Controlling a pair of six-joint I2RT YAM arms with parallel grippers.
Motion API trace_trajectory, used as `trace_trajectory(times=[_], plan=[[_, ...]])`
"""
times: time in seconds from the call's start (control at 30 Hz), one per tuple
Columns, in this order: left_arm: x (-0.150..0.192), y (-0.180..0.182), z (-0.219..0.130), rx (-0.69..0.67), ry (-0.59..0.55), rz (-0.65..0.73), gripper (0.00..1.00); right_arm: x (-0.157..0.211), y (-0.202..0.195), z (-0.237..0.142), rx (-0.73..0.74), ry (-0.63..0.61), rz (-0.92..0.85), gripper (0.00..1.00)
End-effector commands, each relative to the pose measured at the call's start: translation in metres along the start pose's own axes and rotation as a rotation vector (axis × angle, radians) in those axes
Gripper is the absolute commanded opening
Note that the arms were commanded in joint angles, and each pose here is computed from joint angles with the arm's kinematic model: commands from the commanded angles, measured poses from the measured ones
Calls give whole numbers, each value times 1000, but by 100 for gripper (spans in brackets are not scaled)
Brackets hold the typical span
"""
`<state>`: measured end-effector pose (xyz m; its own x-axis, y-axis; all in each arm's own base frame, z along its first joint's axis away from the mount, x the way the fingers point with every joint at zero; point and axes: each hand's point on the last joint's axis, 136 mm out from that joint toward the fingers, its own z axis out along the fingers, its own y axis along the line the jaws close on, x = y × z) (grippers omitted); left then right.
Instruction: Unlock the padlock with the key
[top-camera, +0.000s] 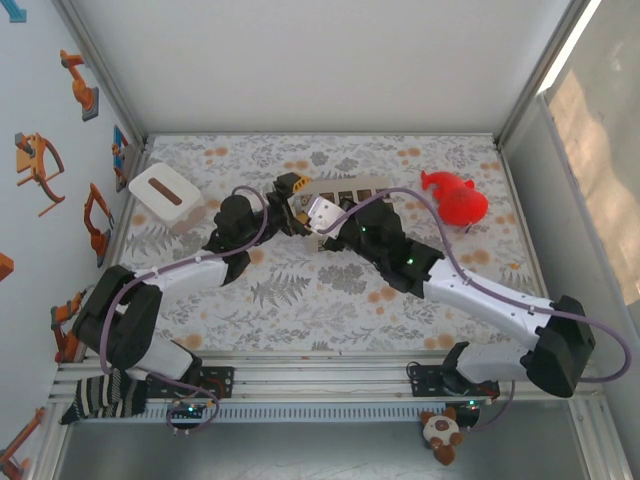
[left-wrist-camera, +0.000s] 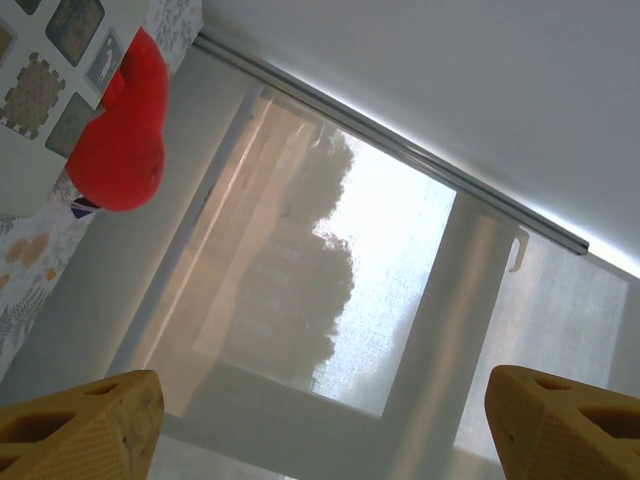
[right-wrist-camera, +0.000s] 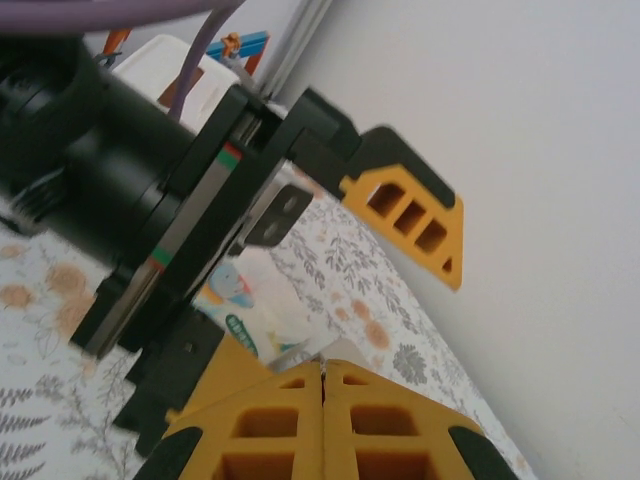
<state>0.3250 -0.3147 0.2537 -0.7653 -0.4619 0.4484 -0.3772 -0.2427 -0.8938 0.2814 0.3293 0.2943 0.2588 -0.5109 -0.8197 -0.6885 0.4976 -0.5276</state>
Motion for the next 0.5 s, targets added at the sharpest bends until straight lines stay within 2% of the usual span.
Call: trace_trajectory(times=[0.0,0.17,0.3,0.47], plan=[[11,-23,2,99,9,-82,83,-23,-25,3,99,-115,53,0],[17,-28,4,108,13,-84,76,-12,-28,10,99,-115,81,0],[17,-29,3,115,4,-92,66,-3,-27,15,84,-103,98,0],[16,-31,1,126,-9,-100,63,11,-18,22,57,-64,101,0]])
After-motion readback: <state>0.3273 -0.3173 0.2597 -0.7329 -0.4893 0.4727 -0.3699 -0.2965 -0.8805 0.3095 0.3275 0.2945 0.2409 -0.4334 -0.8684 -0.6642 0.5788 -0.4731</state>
